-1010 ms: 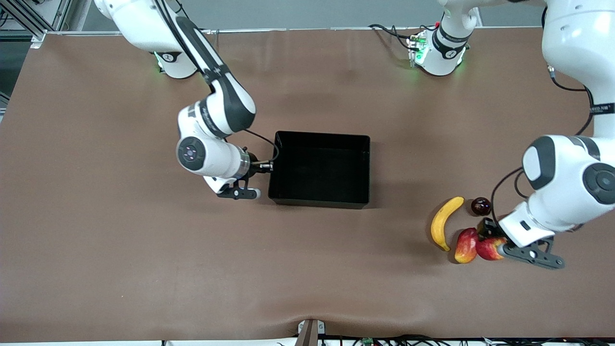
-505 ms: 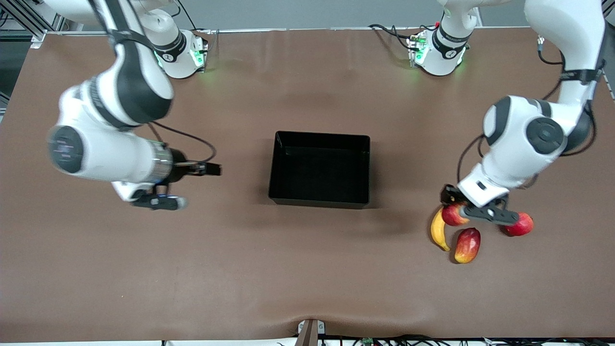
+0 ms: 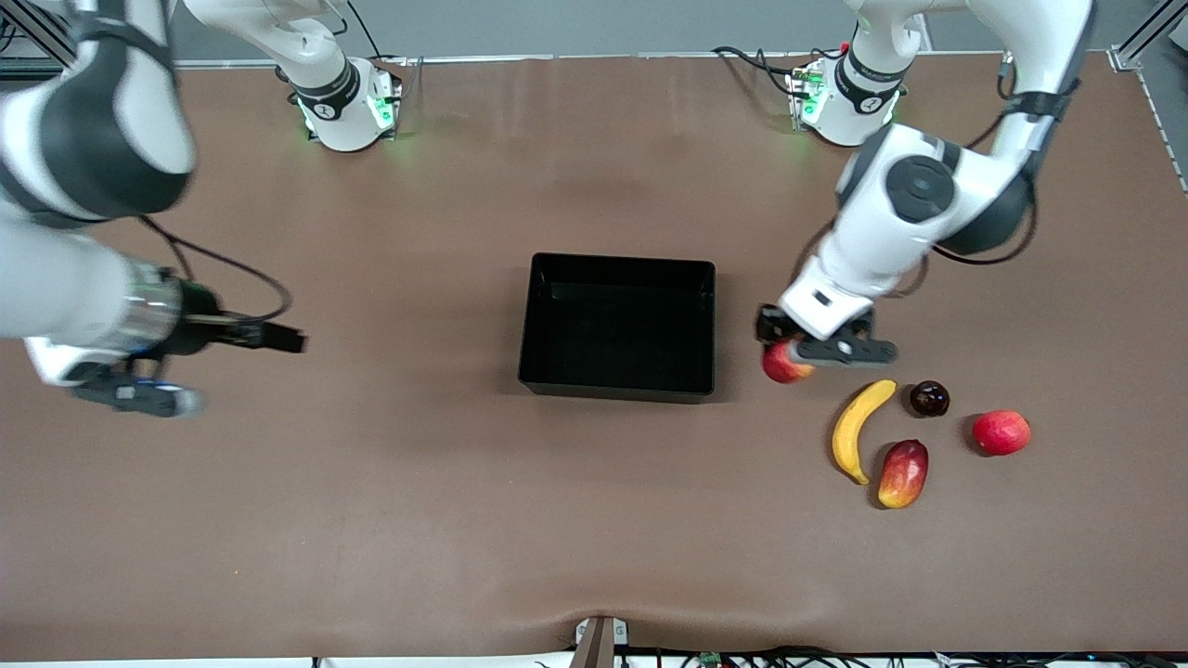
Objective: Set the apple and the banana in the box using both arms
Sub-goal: 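Carry the apple over the box while the right gripper releases and withdraws, then lower the red apple into the box and open the left gripper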
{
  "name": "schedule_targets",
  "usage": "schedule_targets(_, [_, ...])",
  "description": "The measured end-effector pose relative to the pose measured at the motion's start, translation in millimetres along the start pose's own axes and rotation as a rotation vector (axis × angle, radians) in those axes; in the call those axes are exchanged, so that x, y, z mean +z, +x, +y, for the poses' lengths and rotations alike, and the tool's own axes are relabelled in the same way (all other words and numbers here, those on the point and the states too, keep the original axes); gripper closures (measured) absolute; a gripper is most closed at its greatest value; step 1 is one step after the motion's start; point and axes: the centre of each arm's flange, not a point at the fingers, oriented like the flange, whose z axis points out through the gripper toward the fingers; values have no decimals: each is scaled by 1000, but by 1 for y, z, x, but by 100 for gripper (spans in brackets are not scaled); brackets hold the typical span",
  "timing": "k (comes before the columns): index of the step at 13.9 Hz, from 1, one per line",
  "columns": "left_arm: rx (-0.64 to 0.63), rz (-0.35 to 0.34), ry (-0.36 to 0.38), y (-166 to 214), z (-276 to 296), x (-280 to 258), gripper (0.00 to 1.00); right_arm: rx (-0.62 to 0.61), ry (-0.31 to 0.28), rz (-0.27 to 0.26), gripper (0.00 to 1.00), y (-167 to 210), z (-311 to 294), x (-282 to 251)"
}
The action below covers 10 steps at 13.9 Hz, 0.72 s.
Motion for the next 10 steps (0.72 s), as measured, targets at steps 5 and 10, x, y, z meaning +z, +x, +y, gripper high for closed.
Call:
schedule_targets(5, [-63,-46,7,-50,66,18,32,108,-50,82,0,1,81,-53])
schedule_targets(10, [-31,-28,57,-82,106,52,32,99,-33,150,0,-48,99,-45])
